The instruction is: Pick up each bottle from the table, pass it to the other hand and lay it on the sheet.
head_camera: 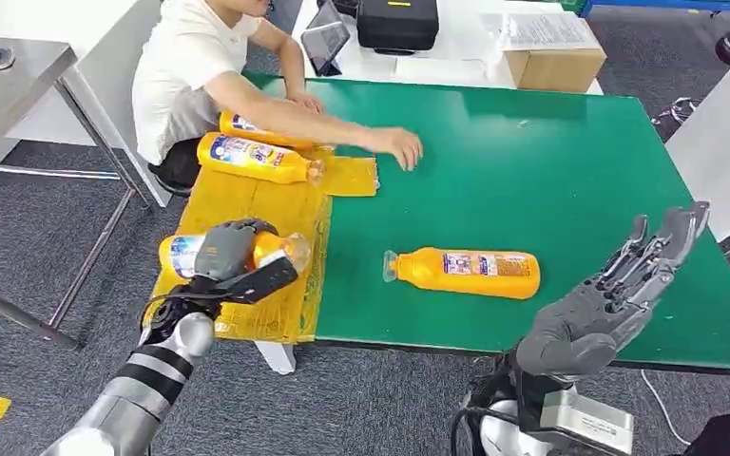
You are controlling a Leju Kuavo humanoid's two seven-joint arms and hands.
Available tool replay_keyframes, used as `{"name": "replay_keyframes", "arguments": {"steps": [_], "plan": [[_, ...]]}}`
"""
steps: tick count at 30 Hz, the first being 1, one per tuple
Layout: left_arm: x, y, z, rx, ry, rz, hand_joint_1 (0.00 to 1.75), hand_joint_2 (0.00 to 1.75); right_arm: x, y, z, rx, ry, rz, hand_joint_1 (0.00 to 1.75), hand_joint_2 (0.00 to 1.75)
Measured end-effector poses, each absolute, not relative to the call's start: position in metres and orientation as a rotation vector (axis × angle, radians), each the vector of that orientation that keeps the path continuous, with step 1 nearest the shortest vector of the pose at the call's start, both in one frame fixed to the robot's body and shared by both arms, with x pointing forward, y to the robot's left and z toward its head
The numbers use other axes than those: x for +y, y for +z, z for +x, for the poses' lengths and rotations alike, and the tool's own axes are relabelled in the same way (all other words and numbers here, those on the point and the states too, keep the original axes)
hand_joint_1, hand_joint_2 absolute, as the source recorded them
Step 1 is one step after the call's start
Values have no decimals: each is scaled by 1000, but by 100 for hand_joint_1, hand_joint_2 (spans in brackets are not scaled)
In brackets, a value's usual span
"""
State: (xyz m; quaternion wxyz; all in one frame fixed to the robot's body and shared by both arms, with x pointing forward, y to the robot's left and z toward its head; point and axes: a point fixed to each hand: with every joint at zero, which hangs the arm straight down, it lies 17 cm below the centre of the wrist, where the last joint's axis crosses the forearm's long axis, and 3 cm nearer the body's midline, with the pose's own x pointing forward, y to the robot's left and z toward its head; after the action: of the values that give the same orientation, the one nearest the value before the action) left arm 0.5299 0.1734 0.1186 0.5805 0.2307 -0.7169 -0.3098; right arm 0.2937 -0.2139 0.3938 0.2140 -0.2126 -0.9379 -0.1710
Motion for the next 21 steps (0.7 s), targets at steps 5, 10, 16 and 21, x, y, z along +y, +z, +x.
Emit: {"name": "replay_keyframes", "arguments": {"steps": [5, 10, 16, 21], "plan": [[158, 106, 531, -1640, -809, 510, 175, 175, -212, 391, 295, -2598, -473, -567, 0, 0], [132, 93, 531, -1597, -921, 458, 161, 175, -205, 386, 300, -2587, -460, -524, 0, 0], [104, 90, 534, -1577, -949, 365, 21, 175, -197, 375, 308, -2566, -423, -495, 0, 0], [91, 79, 531, -1536, -948, 301, 0, 175, -193, 365, 315, -2540, -401, -479, 0, 0]]}}
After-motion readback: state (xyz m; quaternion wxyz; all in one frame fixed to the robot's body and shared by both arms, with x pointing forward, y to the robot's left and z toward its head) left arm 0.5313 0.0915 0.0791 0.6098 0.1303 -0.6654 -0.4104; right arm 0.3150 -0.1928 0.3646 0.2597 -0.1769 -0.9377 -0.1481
